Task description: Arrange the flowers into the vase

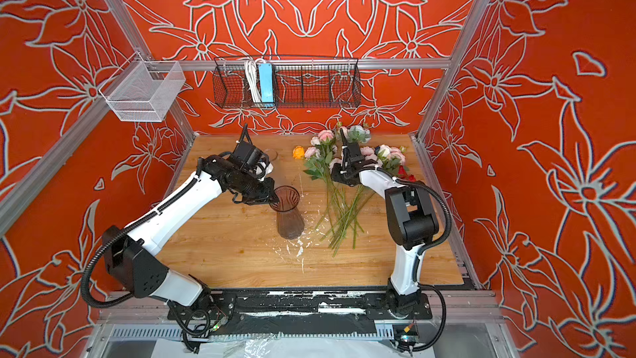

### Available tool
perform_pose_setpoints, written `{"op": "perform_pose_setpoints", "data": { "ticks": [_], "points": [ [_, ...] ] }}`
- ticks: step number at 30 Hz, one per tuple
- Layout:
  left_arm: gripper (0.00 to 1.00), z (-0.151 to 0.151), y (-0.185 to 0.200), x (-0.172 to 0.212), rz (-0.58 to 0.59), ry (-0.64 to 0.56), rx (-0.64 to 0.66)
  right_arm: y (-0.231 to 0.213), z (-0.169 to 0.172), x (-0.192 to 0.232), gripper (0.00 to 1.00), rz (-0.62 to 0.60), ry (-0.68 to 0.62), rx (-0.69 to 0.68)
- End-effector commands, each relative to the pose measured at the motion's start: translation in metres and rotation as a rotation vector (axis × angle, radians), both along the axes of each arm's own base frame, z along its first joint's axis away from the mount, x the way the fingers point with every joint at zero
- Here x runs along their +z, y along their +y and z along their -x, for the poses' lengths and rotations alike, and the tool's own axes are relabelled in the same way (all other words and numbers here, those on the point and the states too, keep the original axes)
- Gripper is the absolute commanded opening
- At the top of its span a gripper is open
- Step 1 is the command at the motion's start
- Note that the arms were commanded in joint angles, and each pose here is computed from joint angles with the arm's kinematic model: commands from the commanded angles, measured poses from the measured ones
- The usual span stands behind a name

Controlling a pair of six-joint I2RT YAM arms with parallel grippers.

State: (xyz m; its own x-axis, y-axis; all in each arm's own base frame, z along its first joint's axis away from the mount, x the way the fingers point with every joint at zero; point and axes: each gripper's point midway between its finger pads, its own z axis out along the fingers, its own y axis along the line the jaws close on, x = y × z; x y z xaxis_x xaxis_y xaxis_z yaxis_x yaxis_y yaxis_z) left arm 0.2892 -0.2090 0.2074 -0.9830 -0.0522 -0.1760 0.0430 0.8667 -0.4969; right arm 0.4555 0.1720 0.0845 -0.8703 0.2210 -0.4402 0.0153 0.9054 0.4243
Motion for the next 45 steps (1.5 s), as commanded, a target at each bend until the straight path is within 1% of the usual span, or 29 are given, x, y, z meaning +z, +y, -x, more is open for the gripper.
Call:
{"op": "perform_pose_setpoints", "data": {
  "ticks": [1,8,10,12,14,16,17,19,20,22,23,25,27,31,34,38,40,42,45],
  "points": [
    [0.0,-0.008,-0.017,0.026,0.092,-0.056,-0.034,0.016,-0.002,-0.003,0.39,-0.046,0.003,0.075],
    [0.0,-0.009,-0.015,0.021,0.058,-0.043,-0.035,0.032,0.004,-0.02,0.37,-0.039,0.041,0.126],
    [0.02,-0.008,-0.015,0.021,0.051,-0.041,-0.041,0.035,0.006,-0.023,0.36,-0.037,0.047,0.136],
    [0.07,-0.008,-0.014,0.021,0.046,-0.042,-0.043,0.038,0.009,-0.024,0.35,-0.037,0.048,0.141],
    [0.09,-0.009,-0.014,0.021,0.043,-0.04,-0.046,0.039,0.011,-0.026,0.34,-0.031,0.05,0.14],
    [0.16,-0.009,-0.016,0.023,0.048,-0.039,-0.057,0.037,0.011,-0.026,0.34,-0.022,0.049,0.132],
    [0.22,-0.008,-0.016,0.024,0.05,-0.041,-0.061,0.035,0.012,-0.025,0.34,-0.014,0.05,0.126],
    [0.25,-0.008,-0.016,0.027,0.05,-0.052,-0.068,0.029,0.012,-0.023,0.35,0.011,0.047,0.111],
    [0.28,-0.008,-0.015,0.029,0.05,-0.058,-0.069,0.027,0.013,-0.019,0.35,0.022,0.039,0.108],
    [0.39,-0.007,-0.014,0.038,0.053,-0.084,-0.077,0.023,0.014,-0.012,0.37,0.042,0.028,0.103],
    [0.43,-0.007,-0.013,0.042,0.05,-0.104,-0.079,0.021,0.014,-0.008,0.38,0.055,0.02,0.097],
    [0.46,-0.007,-0.007,0.054,0.036,-0.154,-0.072,0.018,0.016,-0.001,0.38,0.07,0.011,0.095],
    [0.52,-0.006,0.001,0.065,0.01,-0.206,-0.062,0.018,0.02,0.003,0.38,0.07,0.011,0.099],
    [0.54,0.002,0.016,0.089,-0.005,-0.31,-0.039,0.026,0.034,0.009,0.38,0.078,0.011,0.125],
    [0.54,0.007,0.025,0.103,0.046,-0.438,0.024,0.038,0.048,0.004,0.36,0.048,0.03,0.152],
    [0.6,0.015,0.042,0.1,0.145,-0.603,0.163,0.044,0.062,-0.012,0.35,0.087,0.067,0.167],
    [0.63,0.022,0.052,0.108,0.202,-0.686,0.225,0.041,0.066,-0.018,0.35,0.103,0.075,0.16],
    [0.64,0.026,0.056,0.104,0.24,-0.72,0.259,0.038,0.07,-0.023,0.35,0.112,0.081,0.149],
    [0.64,0.029,0.056,0.102,0.255,-0.73,0.254,0.034,0.076,-0.032,0.35,0.128,0.102,0.142]
  ]
}}
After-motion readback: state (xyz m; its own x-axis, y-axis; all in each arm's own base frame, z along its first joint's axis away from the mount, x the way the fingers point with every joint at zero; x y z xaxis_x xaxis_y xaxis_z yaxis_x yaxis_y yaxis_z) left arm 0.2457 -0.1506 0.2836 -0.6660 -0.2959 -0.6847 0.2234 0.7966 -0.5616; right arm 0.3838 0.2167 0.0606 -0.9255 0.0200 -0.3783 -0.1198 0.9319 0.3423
